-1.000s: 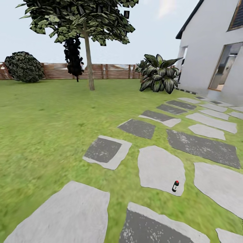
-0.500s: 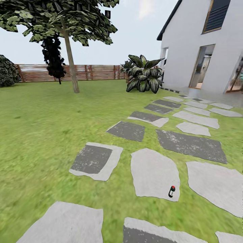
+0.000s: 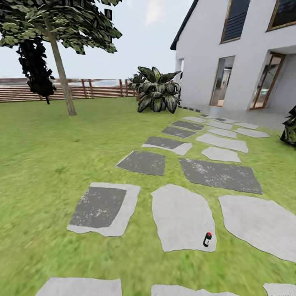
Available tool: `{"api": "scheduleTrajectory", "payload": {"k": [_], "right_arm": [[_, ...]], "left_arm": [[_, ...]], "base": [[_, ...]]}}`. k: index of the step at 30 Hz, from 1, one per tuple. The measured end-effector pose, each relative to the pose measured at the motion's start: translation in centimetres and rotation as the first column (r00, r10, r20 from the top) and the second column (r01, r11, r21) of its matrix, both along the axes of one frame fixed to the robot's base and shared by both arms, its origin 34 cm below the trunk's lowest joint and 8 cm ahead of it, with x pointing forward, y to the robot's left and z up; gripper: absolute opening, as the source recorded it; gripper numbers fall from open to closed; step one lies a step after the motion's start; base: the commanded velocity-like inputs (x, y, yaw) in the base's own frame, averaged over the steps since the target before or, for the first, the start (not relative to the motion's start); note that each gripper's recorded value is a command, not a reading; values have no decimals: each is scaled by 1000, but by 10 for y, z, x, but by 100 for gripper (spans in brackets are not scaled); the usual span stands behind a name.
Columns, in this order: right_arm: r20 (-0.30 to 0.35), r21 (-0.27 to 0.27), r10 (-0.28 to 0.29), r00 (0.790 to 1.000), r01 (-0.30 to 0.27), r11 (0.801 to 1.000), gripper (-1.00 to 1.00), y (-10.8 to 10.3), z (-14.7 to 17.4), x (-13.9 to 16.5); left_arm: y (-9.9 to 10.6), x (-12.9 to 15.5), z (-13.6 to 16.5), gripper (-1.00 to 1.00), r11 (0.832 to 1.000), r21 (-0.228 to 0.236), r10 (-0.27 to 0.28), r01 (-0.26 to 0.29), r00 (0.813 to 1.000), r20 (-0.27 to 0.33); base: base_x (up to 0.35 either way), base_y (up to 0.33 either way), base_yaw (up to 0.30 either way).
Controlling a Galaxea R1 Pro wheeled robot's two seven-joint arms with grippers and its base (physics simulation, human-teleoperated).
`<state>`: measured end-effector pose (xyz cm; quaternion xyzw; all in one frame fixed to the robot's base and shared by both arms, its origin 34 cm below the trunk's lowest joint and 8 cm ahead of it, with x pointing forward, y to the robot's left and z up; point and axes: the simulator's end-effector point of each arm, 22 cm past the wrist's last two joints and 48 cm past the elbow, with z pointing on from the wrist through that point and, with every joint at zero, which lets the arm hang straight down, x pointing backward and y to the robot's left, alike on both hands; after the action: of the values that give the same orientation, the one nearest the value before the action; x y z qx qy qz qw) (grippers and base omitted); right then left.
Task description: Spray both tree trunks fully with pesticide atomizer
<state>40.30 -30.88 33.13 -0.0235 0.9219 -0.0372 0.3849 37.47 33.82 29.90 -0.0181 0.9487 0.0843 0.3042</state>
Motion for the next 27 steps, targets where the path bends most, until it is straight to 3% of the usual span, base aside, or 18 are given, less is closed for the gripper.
{"api": "scheduleTrajectory", "payload": {"k": [7,27], "right_arm": [[0,0,-1,1000,1,1000,100,0,0,0],[0,1,-1,1000,1,1000,100,0,0,0]], "left_arm": [[0,0,0,100,1000,0,0,0,1000,0],[0,-1,0,100,1000,0,0,0,1000,-2]], "base": [[167,153,-266],[5,5,-268]]}}
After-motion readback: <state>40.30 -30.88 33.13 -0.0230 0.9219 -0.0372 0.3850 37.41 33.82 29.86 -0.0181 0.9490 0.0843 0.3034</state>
